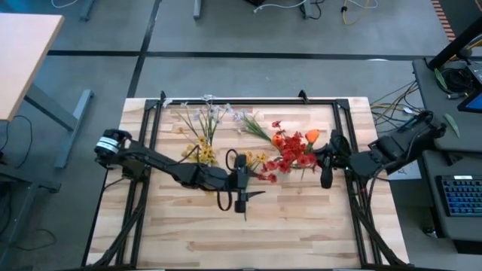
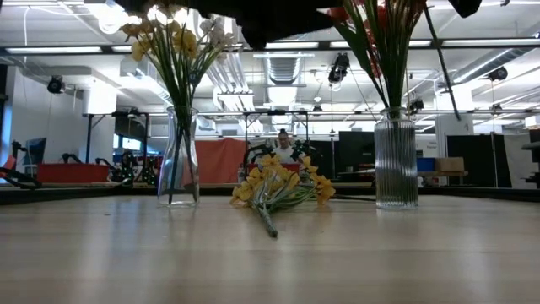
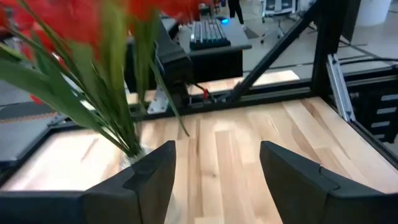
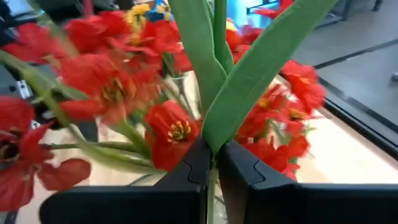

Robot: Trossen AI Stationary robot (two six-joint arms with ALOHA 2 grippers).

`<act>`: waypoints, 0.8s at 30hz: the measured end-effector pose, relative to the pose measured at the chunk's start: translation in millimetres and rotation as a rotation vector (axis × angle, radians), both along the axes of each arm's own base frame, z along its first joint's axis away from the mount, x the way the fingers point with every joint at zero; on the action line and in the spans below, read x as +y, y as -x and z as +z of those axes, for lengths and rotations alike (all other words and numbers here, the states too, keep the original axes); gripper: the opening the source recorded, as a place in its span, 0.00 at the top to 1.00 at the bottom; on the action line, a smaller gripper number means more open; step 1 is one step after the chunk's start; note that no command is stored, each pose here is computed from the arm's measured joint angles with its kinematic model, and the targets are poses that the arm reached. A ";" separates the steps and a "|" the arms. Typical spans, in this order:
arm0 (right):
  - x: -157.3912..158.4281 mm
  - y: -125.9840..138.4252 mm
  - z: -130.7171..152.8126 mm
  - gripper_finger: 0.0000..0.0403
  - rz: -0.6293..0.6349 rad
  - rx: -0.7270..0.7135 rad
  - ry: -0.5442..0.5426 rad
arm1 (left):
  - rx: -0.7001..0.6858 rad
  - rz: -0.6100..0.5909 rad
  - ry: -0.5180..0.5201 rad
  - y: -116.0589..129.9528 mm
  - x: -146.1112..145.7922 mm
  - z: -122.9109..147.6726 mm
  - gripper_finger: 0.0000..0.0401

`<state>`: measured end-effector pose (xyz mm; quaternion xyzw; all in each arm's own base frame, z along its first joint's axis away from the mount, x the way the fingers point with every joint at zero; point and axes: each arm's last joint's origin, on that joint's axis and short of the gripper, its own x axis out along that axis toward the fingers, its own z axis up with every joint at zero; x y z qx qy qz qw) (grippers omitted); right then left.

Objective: Sort flowers into vase by color
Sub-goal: Put the orange flower into the right transparent vase

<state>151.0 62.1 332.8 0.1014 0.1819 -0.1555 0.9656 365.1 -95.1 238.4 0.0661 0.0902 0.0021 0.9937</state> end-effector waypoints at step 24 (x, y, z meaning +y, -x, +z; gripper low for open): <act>7.4 14.9 24.5 0.97 0.077 -0.078 0.068 | 0.091 0.162 -0.045 -84.1 -24.6 -65.5 0.17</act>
